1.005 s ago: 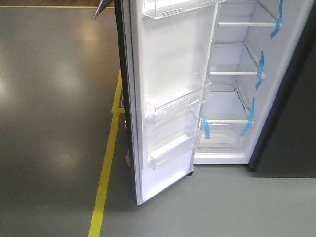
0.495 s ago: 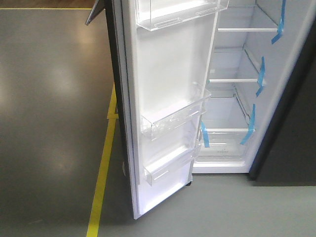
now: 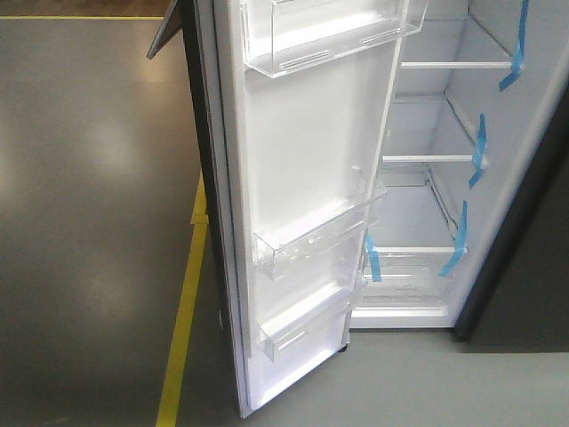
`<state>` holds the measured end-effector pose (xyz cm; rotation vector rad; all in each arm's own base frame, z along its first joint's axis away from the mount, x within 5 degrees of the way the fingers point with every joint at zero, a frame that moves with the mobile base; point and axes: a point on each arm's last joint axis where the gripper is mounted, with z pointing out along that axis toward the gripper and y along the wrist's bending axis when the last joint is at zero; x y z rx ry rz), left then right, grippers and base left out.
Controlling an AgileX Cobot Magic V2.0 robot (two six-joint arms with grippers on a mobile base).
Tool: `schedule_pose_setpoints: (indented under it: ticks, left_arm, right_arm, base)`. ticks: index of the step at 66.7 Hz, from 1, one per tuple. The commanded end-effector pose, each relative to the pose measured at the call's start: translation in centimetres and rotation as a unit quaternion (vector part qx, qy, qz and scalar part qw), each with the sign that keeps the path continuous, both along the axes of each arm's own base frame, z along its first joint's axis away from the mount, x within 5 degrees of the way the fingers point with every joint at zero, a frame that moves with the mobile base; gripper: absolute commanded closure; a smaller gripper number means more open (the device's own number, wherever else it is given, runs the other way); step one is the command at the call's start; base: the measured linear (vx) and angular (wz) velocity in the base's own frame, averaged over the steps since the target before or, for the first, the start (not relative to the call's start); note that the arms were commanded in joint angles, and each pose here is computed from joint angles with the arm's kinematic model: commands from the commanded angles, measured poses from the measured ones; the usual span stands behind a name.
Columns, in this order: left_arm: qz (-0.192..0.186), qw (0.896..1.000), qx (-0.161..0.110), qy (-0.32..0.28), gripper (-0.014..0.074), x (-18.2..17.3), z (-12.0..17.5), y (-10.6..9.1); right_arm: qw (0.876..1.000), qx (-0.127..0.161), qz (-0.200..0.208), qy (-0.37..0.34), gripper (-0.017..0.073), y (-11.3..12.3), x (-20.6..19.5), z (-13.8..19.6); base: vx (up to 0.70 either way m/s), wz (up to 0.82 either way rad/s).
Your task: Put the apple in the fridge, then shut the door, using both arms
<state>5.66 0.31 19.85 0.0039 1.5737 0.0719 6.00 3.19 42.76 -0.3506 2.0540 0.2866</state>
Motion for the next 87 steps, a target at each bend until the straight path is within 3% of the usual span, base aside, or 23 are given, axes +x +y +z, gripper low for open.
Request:
schedule_pose_setpoints:
  ticks: [1, 87]
  left_arm:
    - [-0.011, 1.000, -0.004, -0.028, 0.0599, -0.01, -0.24, -0.18]
    - [-0.011, 1.000, -0.004, -0.028, 0.0599, -0.01, -0.24, -0.18]
  right_arm:
    - [0.999, 0.014, -0.005, -0.040, 0.0482, 0.04, 0.28, 1.15]
    - [0.999, 0.014, -0.005, -0.040, 0.0482, 0.04, 0.28, 1.15]
  base:
    - [0.11, 0.00]
    - [0.08, -0.01]
